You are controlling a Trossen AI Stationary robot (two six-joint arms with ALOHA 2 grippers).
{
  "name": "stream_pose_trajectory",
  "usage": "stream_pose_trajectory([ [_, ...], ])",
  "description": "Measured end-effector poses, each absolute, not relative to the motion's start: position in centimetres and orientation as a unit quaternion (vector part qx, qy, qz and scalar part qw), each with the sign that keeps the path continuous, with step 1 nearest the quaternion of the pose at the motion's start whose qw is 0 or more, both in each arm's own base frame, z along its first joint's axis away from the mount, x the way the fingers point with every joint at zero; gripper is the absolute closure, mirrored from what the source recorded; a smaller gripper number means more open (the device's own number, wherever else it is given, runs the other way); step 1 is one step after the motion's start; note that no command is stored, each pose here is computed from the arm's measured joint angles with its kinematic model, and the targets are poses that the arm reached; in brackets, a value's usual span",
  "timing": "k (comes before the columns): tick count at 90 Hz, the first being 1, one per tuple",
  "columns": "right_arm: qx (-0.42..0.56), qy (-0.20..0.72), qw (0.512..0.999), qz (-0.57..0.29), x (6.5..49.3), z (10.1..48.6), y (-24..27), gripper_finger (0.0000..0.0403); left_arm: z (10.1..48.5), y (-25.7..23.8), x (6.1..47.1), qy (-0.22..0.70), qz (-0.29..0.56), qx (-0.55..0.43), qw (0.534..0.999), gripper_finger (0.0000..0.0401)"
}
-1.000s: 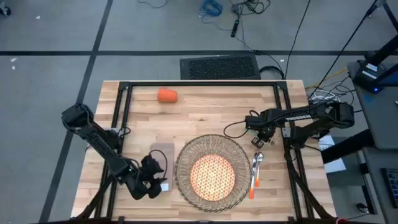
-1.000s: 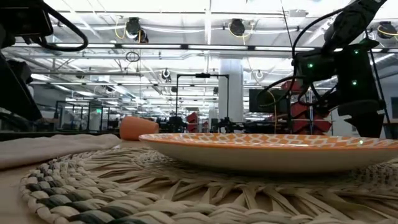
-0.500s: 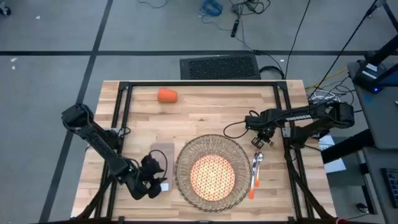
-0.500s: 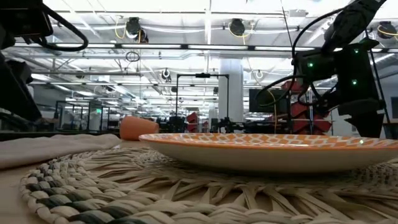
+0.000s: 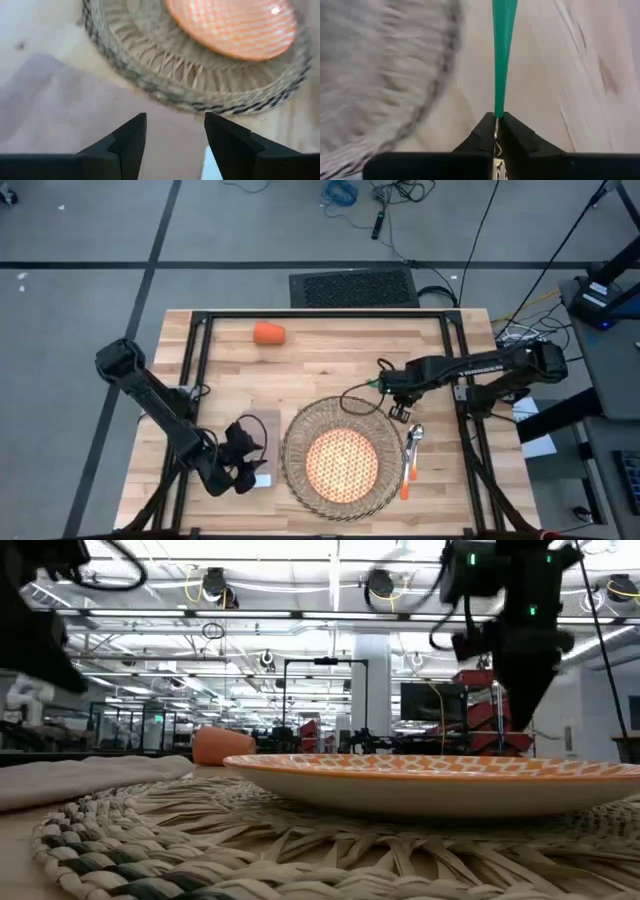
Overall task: Set table place
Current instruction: Put the green fork on the white napkin to the left of the brown mat
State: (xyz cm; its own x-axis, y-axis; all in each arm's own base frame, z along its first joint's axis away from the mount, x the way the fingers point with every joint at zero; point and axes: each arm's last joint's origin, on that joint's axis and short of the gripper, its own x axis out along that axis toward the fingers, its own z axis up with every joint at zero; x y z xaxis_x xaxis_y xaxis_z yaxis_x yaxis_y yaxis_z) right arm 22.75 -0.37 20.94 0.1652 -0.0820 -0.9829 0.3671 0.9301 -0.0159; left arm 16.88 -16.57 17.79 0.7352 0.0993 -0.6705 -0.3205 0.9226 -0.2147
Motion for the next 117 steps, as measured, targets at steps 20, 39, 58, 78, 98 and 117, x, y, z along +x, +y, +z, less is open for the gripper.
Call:
stream_pose_trajectory([
  [20,0.036,0.628,0.774,-0.07,25.0,22.8,2.5,0.0403,20.2,-15.2,16.7,0.324,0.088,-0.16,0.928,0.0214],
  [39,-0.087,0.641,0.762,0.02,30.0,22.2,6.4,0.0403,21.4,-13.0,17.8,0.356,0.049,-0.188,0.914,0.0214],
  [58,-0.221,0.641,0.731,0.079,34.8,21.5,10.1,0.0403,22.4,-10.5,19.2,0.37,-0.002,-0.219,0.903,0.0214],
  [78,-0.336,0.622,0.702,0.093,37.9,22.8,12.2,0.0403,22.6,-8.0,21.2,0.361,-0.084,-0.271,0.888,0.0214],
  [98,-0.395,0.578,0.708,0.093,40.1,25.0,13.2,0.0403,22.9,-5.5,23.5,0.313,-0.134,-0.304,0.89,0.0215],
  [117,-0.418,0.56,0.709,0.093,41.1,25.8,13.3,0.0403,21.0,-4.3,25.5,0.333,-0.148,-0.34,0.867,0.0215],
])
